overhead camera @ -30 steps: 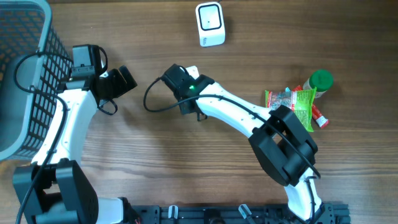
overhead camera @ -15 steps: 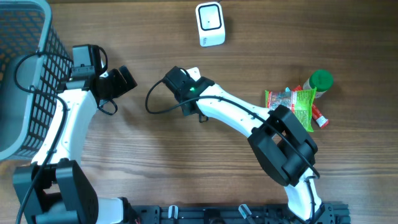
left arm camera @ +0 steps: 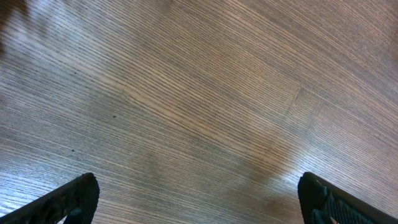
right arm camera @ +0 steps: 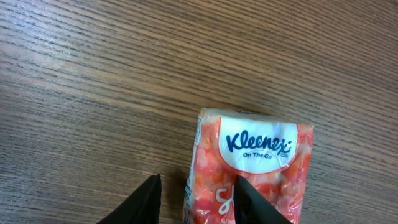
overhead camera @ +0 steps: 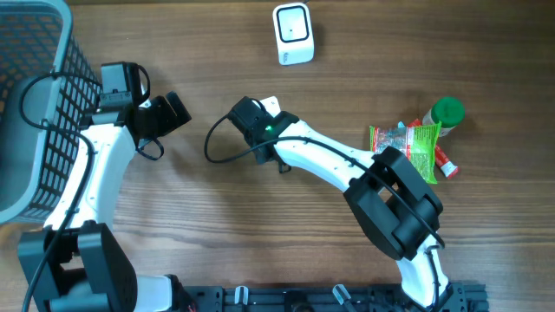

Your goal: Scan the item barcode

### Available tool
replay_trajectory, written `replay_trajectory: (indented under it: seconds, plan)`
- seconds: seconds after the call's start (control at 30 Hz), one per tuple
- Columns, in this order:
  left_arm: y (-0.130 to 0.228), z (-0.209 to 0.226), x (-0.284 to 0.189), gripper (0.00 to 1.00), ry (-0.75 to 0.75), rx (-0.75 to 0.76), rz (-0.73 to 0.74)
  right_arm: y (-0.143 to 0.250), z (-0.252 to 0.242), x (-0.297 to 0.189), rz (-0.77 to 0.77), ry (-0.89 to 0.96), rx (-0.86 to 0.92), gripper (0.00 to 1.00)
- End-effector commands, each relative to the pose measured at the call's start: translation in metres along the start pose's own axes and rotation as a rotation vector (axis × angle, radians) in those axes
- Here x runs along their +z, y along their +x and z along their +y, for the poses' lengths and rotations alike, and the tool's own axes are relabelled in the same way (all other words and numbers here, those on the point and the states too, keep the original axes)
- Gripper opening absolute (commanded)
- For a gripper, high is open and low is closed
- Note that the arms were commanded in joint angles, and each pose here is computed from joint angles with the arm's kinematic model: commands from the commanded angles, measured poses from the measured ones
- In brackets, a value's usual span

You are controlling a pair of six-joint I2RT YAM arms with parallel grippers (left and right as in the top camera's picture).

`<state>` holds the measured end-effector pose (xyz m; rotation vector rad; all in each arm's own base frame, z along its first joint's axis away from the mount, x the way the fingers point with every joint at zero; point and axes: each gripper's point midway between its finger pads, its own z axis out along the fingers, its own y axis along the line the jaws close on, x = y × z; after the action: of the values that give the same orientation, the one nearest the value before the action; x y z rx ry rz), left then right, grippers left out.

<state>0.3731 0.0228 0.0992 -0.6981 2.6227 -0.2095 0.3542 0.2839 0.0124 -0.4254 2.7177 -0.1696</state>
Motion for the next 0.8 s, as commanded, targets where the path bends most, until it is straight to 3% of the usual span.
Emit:
replay_trajectory:
  seconds: [0.0, 0.07, 0.17, 0.2, 0.27, 0.33, 0.4, 0.47, 0.77]
  plan:
    - [-0.001, 0.001, 0.000, 1.00, -0.004, 0.002, -0.002, 0.023, -0.004, 0.016, 0.072, 0.023, -0.025, 0.38]
    - [-0.001, 0.001, 0.000, 1.00, -0.004, 0.002, -0.002, 0.023, -0.005, 0.016, 0.071, 0.025, -0.024, 0.28]
    - [-0.001, 0.001, 0.000, 1.00, -0.004, 0.002, -0.002, 0.024, -0.006, 0.016, 0.072, 0.030, -0.026, 0.24]
    - [-0.001, 0.001, 0.000, 1.00, -0.004, 0.002, -0.002, 0.024, -0.006, 0.016, 0.074, 0.032, -0.027, 0.25]
    - [-0.001, 0.001, 0.000, 1.00, -0.004, 0.002, -0.002, 0.024, -0.006, 0.016, 0.074, 0.031, -0.026, 0.45]
    - [-0.001, 0.001, 0.000, 1.00, -0.004, 0.002, -0.002, 0.025, -0.005, 0.016, 0.076, 0.026, -0.026, 0.54]
    - [-0.001, 0.001, 0.000, 1.00, -0.004, 0.002, -0.002, 0.025, -0.005, 0.016, 0.078, 0.024, -0.030, 0.52]
    - [-0.001, 0.001, 0.000, 1.00, -0.004, 0.002, -0.002, 0.020, -0.005, 0.013, 0.064, 0.024, -0.088, 0.43]
    - [-0.001, 0.001, 0.000, 1.00, -0.004, 0.002, -0.002, -0.011, -0.002, -0.020, -0.030, -0.020, -0.122, 0.45]
